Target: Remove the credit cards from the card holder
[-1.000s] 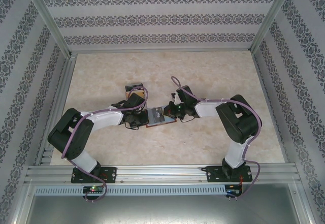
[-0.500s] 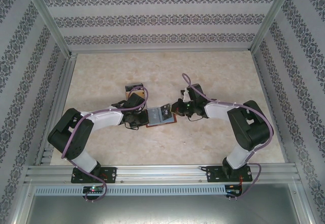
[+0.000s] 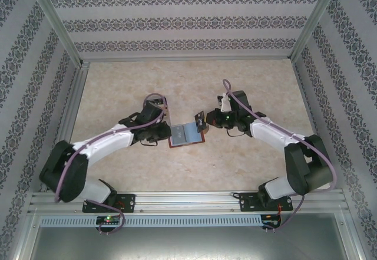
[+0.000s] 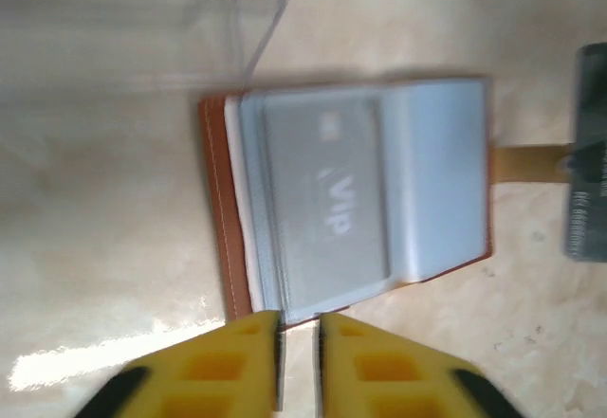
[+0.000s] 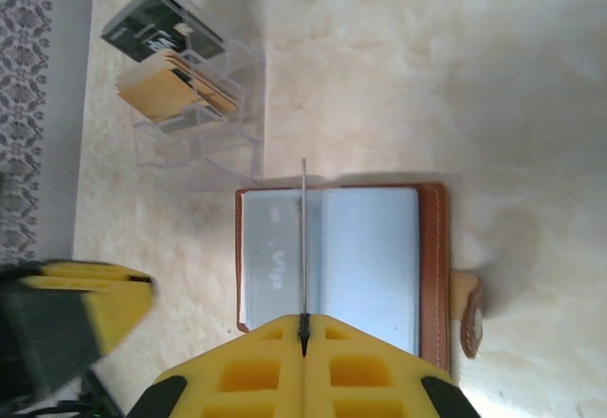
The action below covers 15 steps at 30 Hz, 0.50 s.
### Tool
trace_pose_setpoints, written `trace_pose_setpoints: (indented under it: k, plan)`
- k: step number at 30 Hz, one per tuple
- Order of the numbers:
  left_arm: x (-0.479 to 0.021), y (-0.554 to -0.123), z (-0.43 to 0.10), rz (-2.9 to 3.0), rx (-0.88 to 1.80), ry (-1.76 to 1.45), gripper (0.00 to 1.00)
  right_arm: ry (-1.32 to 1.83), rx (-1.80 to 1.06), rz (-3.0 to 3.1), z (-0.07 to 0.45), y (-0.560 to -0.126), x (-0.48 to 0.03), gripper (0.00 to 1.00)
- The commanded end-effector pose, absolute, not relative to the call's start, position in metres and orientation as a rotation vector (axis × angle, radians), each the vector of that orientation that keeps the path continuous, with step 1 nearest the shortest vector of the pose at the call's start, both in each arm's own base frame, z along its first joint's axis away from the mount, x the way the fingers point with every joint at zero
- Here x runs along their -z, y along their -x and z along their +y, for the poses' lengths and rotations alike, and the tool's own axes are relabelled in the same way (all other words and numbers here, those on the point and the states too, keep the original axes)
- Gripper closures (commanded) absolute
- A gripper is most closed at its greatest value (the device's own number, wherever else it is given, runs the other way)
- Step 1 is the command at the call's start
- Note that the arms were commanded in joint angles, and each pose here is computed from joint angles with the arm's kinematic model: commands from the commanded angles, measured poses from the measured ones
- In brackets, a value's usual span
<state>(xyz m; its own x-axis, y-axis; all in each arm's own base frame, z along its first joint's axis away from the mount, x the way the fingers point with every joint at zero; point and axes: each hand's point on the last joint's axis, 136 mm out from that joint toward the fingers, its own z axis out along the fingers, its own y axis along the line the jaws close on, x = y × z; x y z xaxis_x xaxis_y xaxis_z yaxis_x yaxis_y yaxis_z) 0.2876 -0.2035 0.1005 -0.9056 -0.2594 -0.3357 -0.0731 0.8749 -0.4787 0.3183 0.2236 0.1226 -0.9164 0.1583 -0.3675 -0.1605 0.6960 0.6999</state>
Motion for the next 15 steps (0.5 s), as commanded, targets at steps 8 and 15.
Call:
trace_pose_setpoints:
  k: [8,15]
  plan:
    - [-0.203,-0.257,-0.084,2.347,0.267,0.531,0.01,0.637,-0.716,2.302,0.281,-0.340,-0.194,1.00]
    - [-0.228,-0.217,-0.045,2.210,0.275,0.652,0.00,1.094,-0.537,2.053,0.340,-0.356,-0.202,1.00]
